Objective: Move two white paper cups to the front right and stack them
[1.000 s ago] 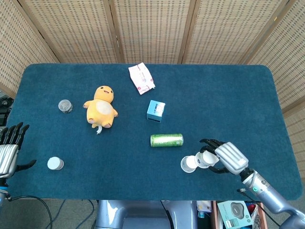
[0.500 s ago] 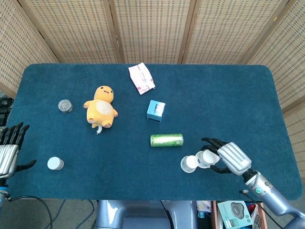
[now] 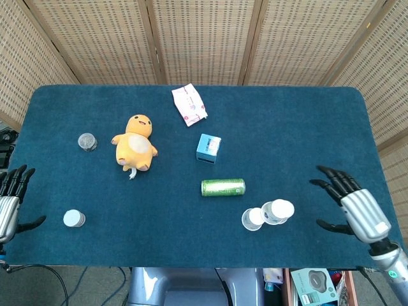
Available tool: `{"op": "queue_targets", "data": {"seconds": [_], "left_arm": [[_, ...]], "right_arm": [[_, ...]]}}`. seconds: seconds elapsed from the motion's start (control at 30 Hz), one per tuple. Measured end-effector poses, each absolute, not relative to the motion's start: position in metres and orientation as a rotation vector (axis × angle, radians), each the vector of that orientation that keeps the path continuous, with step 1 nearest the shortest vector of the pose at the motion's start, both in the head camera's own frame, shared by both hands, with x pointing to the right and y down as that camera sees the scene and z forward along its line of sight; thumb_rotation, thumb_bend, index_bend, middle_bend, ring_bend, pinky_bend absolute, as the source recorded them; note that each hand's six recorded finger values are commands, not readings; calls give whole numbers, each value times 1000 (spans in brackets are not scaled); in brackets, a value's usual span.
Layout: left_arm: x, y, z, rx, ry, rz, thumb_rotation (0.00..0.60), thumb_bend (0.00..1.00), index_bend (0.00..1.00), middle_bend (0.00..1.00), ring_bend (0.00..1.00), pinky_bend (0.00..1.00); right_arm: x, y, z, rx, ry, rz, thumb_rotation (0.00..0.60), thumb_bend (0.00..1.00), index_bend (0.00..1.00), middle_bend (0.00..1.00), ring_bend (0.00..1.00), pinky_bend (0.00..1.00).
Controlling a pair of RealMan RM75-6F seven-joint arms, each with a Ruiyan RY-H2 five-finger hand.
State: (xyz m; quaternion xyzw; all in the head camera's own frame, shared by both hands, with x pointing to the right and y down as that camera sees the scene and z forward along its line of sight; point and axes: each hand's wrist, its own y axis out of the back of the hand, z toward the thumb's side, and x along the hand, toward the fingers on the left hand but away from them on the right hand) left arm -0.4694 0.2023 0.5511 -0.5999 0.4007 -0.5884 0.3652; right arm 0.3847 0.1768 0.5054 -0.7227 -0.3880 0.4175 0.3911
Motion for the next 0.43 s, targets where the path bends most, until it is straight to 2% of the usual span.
{"op": "queue_targets", "data": {"seconds": [0.2,0.43], "left_arm": [[-468,213,542,-1557,1059,-1468,600,140,0,0,0,0],[-465,224,536,-1604,1030,-1448,600,141,0,0,0,0]], "right_arm": [[416,207,512,-1694,-1086,1174,600,0,0,0,0,0],[417,234,516,-1595,-1150,1206,600,0,0,0,0,0]]}}
